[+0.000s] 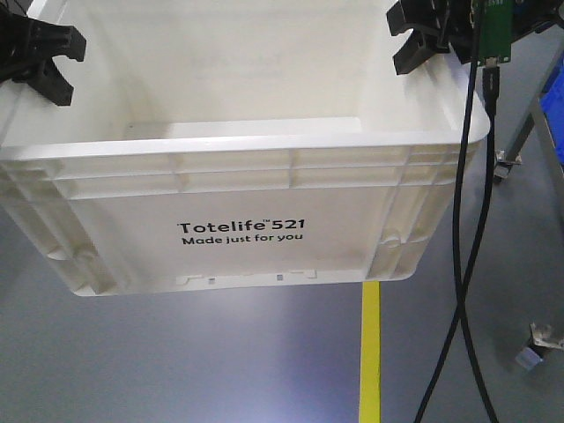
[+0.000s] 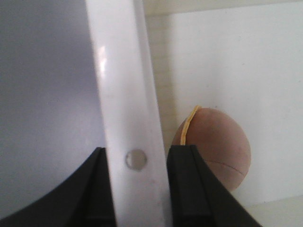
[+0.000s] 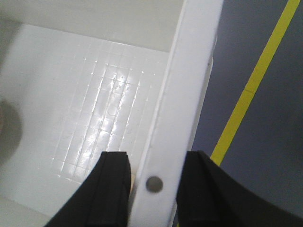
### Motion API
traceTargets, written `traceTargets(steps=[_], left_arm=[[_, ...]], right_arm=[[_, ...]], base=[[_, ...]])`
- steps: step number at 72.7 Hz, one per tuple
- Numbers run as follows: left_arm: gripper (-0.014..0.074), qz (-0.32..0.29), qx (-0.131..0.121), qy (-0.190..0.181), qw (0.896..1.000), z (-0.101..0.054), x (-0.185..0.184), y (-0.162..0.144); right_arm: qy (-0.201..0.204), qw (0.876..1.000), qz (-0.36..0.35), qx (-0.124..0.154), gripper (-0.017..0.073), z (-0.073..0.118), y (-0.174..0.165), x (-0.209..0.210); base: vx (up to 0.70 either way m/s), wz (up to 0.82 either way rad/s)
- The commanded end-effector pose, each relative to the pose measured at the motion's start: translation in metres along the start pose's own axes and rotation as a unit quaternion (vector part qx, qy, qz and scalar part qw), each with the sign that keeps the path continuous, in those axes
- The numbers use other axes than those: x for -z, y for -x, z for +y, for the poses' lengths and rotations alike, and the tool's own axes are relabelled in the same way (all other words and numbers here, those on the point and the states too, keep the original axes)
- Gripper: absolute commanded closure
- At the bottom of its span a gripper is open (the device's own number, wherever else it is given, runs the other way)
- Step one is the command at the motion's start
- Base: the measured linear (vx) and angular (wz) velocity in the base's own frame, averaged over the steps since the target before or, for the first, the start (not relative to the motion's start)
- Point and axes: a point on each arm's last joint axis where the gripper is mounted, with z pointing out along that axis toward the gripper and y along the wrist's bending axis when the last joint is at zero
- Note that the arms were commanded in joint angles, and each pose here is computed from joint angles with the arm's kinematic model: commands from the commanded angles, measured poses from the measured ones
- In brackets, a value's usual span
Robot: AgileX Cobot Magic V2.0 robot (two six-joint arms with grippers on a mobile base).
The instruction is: Place moving items into box and shelve
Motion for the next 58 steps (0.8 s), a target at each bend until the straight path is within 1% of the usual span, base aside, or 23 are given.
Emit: traceTargets(steps=[1,58], left_arm=[[0.0597,-0.071,-0.003,-0.089,0.993,-0.0212,0.0318,0.0013],[0.0597,-0.071,-0.003,-0.089,0.993,-0.0211,0.0318,0.0013]], right_arm=[[0.08,0.992,-0.094,0.006,0.0564,0.0266,0.0096,0.0375],[0.079,0.992,-0.093,0.006,0.0564,0.0265,0.0095,0.0375]], base=[[0.61,-0.09],[0.62,-0.08]])
